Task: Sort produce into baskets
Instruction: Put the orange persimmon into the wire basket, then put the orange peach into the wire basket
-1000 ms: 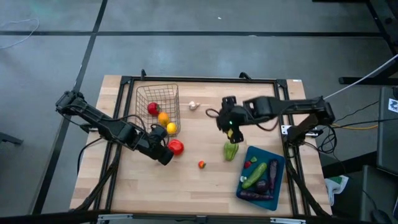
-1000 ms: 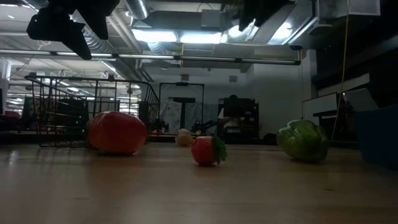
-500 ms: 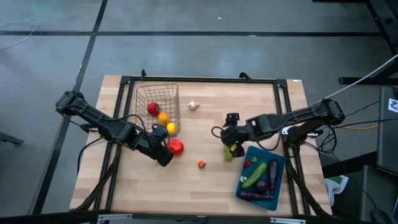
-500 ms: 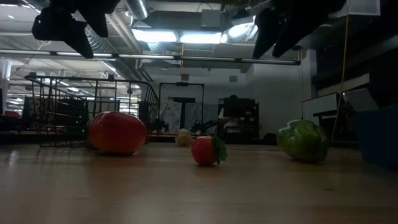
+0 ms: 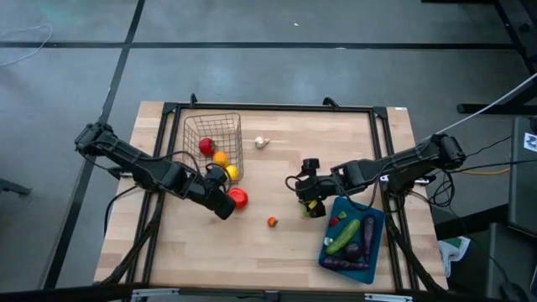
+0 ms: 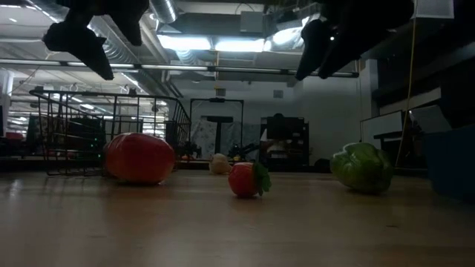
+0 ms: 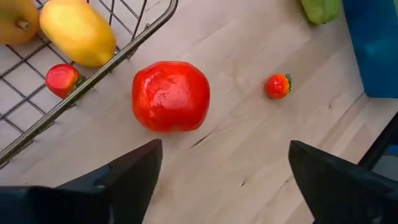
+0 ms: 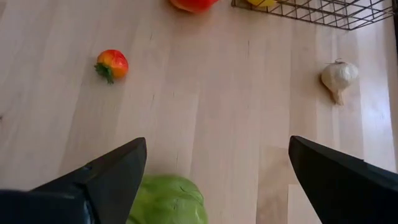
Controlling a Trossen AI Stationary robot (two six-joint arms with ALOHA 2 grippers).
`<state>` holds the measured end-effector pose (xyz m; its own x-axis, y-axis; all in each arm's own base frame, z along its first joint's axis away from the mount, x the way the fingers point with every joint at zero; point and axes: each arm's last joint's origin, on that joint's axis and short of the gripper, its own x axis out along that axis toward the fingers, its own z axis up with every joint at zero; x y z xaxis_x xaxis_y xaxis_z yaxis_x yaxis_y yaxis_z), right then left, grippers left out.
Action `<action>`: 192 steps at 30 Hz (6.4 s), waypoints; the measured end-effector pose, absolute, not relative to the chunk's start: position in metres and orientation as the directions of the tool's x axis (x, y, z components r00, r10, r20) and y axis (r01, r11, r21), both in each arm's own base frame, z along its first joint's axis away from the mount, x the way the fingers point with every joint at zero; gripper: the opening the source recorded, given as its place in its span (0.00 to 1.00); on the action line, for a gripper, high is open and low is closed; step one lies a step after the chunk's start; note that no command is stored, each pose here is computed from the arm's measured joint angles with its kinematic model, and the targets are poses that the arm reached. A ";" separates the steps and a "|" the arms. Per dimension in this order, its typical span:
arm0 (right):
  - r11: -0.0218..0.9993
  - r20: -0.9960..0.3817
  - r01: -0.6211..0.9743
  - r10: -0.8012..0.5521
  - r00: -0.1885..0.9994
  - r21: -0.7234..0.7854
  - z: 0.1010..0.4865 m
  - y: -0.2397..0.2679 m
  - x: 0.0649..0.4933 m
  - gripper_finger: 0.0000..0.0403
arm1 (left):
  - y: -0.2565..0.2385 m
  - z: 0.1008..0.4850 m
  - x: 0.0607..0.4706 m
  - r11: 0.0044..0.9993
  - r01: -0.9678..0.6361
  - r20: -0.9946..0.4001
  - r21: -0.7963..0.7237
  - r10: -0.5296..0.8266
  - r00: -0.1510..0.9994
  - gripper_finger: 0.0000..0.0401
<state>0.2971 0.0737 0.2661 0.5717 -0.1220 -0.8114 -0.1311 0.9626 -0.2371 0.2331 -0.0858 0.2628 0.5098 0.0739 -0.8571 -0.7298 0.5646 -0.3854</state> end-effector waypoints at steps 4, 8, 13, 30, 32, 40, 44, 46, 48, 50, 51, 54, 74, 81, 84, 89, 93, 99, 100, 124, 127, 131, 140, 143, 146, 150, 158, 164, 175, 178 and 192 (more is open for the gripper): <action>0.964 -0.815 -0.140 -0.107 0.569 -0.225 0.266 0.074 0.297 0.96 | -0.089 0.255 0.238 0.533 -0.759 -0.870 -0.374 0.082 0.486 0.92; 0.965 -0.816 -0.144 -0.101 0.568 -0.219 0.266 0.074 0.297 0.96 | -0.097 0.245 0.243 0.561 -0.757 -0.886 -0.335 0.086 0.456 0.95; 0.964 -0.817 -0.147 -0.101 0.568 -0.222 0.266 0.074 0.297 0.96 | -0.109 0.229 0.250 0.597 -0.745 -0.899 -0.297 0.087 0.429 0.96; 0.964 -0.816 -0.147 -0.100 0.569 -0.221 0.266 0.074 0.297 0.96 | -0.118 0.188 0.268 0.302 -0.911 -0.906 -0.281 0.231 0.356 0.96; 0.964 -0.816 -0.147 -0.101 0.569 -0.221 0.266 0.074 0.297 0.96 | -0.118 0.185 0.268 0.283 -0.918 -0.906 -0.277 0.242 0.348 0.96; 0.964 -0.813 -0.146 -0.099 0.573 -0.221 0.266 0.074 0.298 0.96 | -0.116 0.184 0.269 0.236 -0.924 -0.881 -0.301 0.304 0.364 0.96; 0.965 -0.813 -0.145 -0.099 0.574 -0.220 0.266 0.074 0.298 0.96 | -0.114 0.185 0.270 0.217 -0.925 -0.867 -0.313 0.333 0.372 0.96; 0.965 -0.813 -0.145 -0.099 0.574 -0.220 0.266 0.074 0.298 0.96 | -0.113 0.185 0.271 0.211 -0.925 -0.863 -0.315 0.342 0.372 0.96; 0.965 -0.813 -0.145 -0.099 0.574 -0.221 0.266 0.074 0.298 0.96 | -0.111 0.185 0.272 0.205 -0.927 -0.862 -0.315 0.347 0.370 0.96; 0.964 -0.813 -0.145 -0.099 0.574 -0.221 0.266 0.074 0.298 0.96 | -0.108 0.185 0.272 0.199 -0.929 -0.862 -0.313 0.350 0.366 0.96; 0.964 -0.813 -0.145 -0.099 0.574 -0.221 0.266 0.074 0.298 0.96 | -0.107 0.184 0.273 0.197 -0.930 -0.863 -0.310 0.353 0.362 0.96; 0.964 -0.813 -0.146 -0.099 0.574 -0.221 0.266 0.074 0.298 0.96 | -0.105 0.180 0.275 0.203 -0.935 -0.865 -0.290 0.362 0.347 0.96; 0.964 -0.813 -0.146 -0.099 0.573 -0.221 0.266 0.074 0.298 0.96 | -0.107 0.146 0.289 0.239 -0.946 -0.869 -0.220 0.393 0.301 0.96; 0.964 -0.813 -0.146 -0.099 0.574 -0.221 0.266 0.074 0.298 0.96 | -0.106 0.147 0.289 0.260 -0.942 -0.851 -0.213 0.424 0.309 0.96; 0.964 -0.813 -0.146 -0.099 0.574 -0.221 0.266 0.074 0.298 0.96 | -0.106 0.147 0.289 0.259 -0.942 -0.851 -0.213 0.424 0.310 0.92; 0.964 -0.813 -0.146 -0.099 0.574 -0.221 0.266 0.074 0.298 0.96 | -0.106 0.147 0.290 0.276 -0.938 -0.850 -0.209 0.423 0.314 0.80; 0.964 -0.813 -0.146 -0.099 0.574 -0.220 0.266 0.074 0.298 0.96 | -0.106 0.147 0.290 0.275 -0.937 -0.849 -0.216 0.420 0.319 0.73; 0.964 -0.813 -0.146 -0.099 0.574 -0.221 0.266 0.074 0.298 0.96 | -0.111 0.151 0.288 0.285 -0.930 -0.860 -0.230 0.389 0.332 0.73; 0.964 -0.813 -0.146 -0.099 0.574 -0.221 0.266 0.074 0.298 0.96 | -0.112 0.154 0.287 0.286 -0.928 -0.865 -0.240 0.371 0.338 0.73; 0.966 -0.798 -0.140 -0.093 0.596 -0.217 0.267 0.075 0.300 0.96 | -0.080 0.304 0.219 0.368 -0.661 -0.606 -0.654 0.268 0.749 0.74; 0.967 -0.793 -0.138 -0.091 0.603 -0.216 0.268 0.075 0.301 0.96 | -0.066 0.308 0.212 0.391 -0.690 -0.607 -0.609 0.330 0.723 0.74; 0.967 -0.793 -0.138 -0.091 0.603 -0.216 0.268 0.075 0.301 0.96 | -0.047 0.303 0.204 0.388 -0.782 -0.669 -0.489 0.408 0.621 0.74; 0.967 -0.791 -0.137 -0.090 0.605 -0.216 0.268 0.075 0.301 0.96 | -0.011 0.287 0.187 0.275 -0.940 -0.783 -0.203 0.531 0.324 0.74; 0.967 -0.790 -0.137 -0.090 0.606 -0.215 0.268 0.075 0.301 0.96 | -0.005 0.283 0.186 0.275 -0.948 -0.801 -0.162 0.524 0.289 0.74; 0.967 -0.790 -0.137 -0.090 0.607 -0.215 0.268 0.075 0.301 0.96 | -0.004 0.272 0.187 0.279 -0.949 -0.845 -0.146 0.463 0.266 0.74; 0.967 -0.788 -0.136 -0.090 0.609 -0.215 0.268 0.075 0.301 0.96 | -0.007 0.259 0.187 0.291 -0.944 -0.898 -0.153 0.359 0.256 0.74; 0.967 -0.788 -0.136 -0.090 0.609 -0.215 0.268 0.075 0.301 0.96 | -0.008 0.247 0.184 0.291 -0.949 -0.914 -0.125 0.337 0.224 0.74; 0.967 -0.788 -0.136 -0.089 0.609 -0.215 0.268 0.075 0.301 0.96 | -0.008 0.244 0.183 0.298 -0.948 -0.916 -0.111 0.338 0.214 0.74; 0.967 -0.788 -0.136 -0.089 0.609 -0.215 0.268 0.075 0.301 0.96 | -0.008 0.244 0.182 0.339 -0.936 -0.922 -0.089 0.328 0.207 0.74; 0.967 -0.788 -0.136 -0.089 0.609 -0.215 0.268 0.075 0.301 0.96 | -0.008 0.243 0.182 0.364 -0.927 -0.928 -0.084 0.311 0.206 0.74; 0.993 -0.747 -0.027 -0.067 0.662 -0.114 0.272 0.077 0.307 0.96 | -0.008 0.243 0.182 0.369 -0.925 -0.931 -0.086 0.301 0.206 0.93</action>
